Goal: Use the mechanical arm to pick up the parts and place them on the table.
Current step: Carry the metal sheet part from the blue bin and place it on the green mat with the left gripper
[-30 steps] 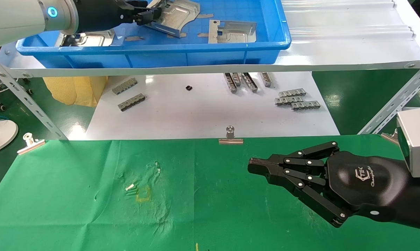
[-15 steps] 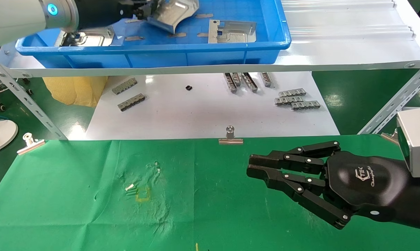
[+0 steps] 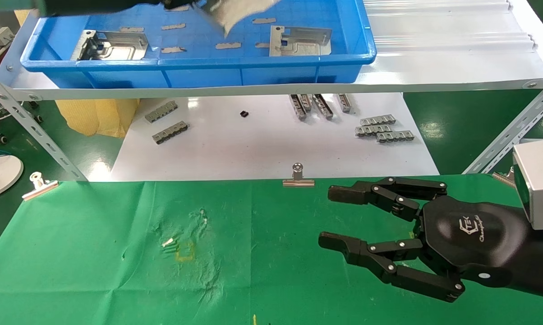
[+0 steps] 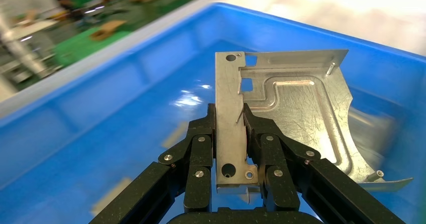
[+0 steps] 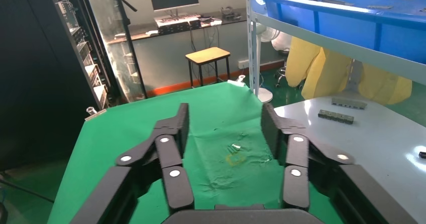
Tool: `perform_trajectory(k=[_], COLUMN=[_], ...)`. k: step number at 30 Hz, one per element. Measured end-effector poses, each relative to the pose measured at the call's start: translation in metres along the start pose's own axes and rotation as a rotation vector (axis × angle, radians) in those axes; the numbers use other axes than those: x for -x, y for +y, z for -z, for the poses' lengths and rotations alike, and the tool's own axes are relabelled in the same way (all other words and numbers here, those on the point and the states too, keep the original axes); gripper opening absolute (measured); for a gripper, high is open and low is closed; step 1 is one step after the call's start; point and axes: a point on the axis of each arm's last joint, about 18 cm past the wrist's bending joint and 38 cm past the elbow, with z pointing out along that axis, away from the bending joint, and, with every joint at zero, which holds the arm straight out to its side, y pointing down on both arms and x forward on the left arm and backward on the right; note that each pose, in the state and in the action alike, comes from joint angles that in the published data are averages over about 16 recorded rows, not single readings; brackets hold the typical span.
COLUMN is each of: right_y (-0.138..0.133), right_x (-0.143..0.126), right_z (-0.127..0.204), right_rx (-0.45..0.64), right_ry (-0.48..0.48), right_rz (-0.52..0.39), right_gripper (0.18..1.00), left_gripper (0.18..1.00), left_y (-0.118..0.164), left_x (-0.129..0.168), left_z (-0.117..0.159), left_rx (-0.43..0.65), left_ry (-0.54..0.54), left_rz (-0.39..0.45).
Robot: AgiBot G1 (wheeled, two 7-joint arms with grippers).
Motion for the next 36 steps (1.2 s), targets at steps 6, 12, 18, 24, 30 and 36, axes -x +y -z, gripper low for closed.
perform_trajectory(k=[6, 12, 18, 24, 30, 36], right_y=[0.000, 0.000, 0.000, 0.000, 0.000, 0.000], right_x=[0.000, 0.000, 0.000, 0.000, 0.000, 0.000], right_z=[0.000, 0.000, 0.000, 0.000, 0.000, 0.000], right_rx=[0.000, 0.000, 0.000, 0.000, 0.000, 0.000], right_ry=[0.000, 0.000, 0.000, 0.000, 0.000, 0.000], right_rz=[0.000, 0.000, 0.000, 0.000, 0.000, 0.000], right_gripper=[0.621, 0.760, 0.873, 0.947, 0.985, 0.999], left_gripper=[0.277, 0.276, 0.276, 0.276, 0.276, 0.276], left_y=[0.003, 0.013, 0.032, 0.064, 0.110, 0.160], left_x=[-0.022, -0.037, -0.049, -0.071, -0.091, -0.100], left_z=[0.031, 0.061, 0.087, 0.108, 0.116, 0.112], left_rx=[-0.031, -0.061, -0.054, 0.014, 0.123, 0.224], left_ry=[0.163, 0.261, 0.307, 0.375, 0.452, 0.506], left_rz=[-0.089, -0.180, -0.266, -0.316, -0.326, -0.350])
